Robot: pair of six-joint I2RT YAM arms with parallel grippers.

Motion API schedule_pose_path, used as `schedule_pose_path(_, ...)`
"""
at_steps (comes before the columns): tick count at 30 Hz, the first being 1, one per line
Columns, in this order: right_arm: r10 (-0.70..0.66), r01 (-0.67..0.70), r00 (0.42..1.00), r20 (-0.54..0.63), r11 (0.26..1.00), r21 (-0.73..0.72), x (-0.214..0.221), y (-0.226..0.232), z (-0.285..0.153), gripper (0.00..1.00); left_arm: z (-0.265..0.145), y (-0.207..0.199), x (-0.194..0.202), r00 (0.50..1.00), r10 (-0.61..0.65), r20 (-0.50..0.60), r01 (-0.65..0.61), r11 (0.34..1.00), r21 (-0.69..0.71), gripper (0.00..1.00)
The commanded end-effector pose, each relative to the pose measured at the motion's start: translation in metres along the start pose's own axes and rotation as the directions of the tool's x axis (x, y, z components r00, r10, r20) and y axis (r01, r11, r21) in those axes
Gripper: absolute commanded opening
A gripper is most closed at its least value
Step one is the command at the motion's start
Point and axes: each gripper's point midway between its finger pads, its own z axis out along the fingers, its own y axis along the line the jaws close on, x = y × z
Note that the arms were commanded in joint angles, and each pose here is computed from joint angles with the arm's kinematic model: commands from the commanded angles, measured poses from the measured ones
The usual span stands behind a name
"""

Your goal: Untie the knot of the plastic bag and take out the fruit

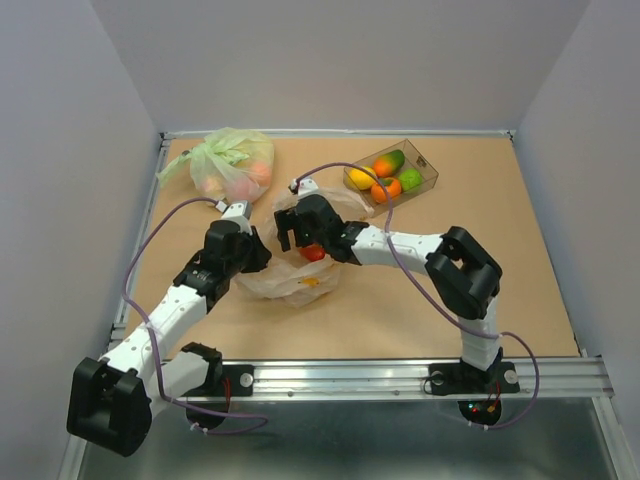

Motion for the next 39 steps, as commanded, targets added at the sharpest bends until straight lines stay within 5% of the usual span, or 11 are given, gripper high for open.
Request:
schedule_pose_path(1, -0.106, 0.106, 0.994, 0.002, 0.994, -0.017, 0.004, -0.01, -0.028, 0.9, 0.002, -0.001, -0.007, 0.999, 0.015, 0.033, -0.015, 1.0, 0.002, 0.18)
schedule_pose_path(6, -0.238, 0.238, 0.969, -0.06, 0.971, -0.012, 0.033, -0.029, -0.038, 0.9, 0.006, -0.002, -0.003, 1.0, 0.022, 0.011, -0.022, 1.0, 0.005, 0.18)
schedule_pose_path(15, -0.277, 0.275, 0.957, -0.092, 0.961, -0.036, 0.046, -0.023, -0.011, 0.89, 0.01, -0.005, 0.0, 0.999, 0.036, -0.01, -0.036, 0.999, 0.011, 0.18)
schedule_pose_path(18, -0.284, 0.28, 0.954, -0.097, 0.959, -0.048, 0.048, -0.018, 0.0, 0.81, 0.011, -0.004, 0.0, 0.999, 0.04, -0.012, -0.04, 0.999, 0.007, 0.18)
schedule_pose_path(22, -0.288, 0.28, 0.954, -0.086, 0.955, -0.092, 0.044, -0.01, -0.002, 0.48, 0.01, -0.002, -0.001, 0.999, 0.043, -0.006, -0.043, 0.999, -0.003, 0.18)
schedule_pose_path(28, -0.276, 0.271, 0.961, -0.016, 0.95, -0.157, 0.009, 0.005, -0.039, 0.12, 0.004, 0.013, -0.019, 0.996, 0.074, 0.055, -0.068, 0.992, -0.107, 0.16)
schedule_pose_path(39, -0.291, 0.305, 0.952, 0.091, 0.921, -0.243, -0.054, 0.027, -0.102, 0.02, -0.001, 0.042, -0.068, 0.977, 0.106, 0.185, -0.054, 0.963, -0.263, 0.06)
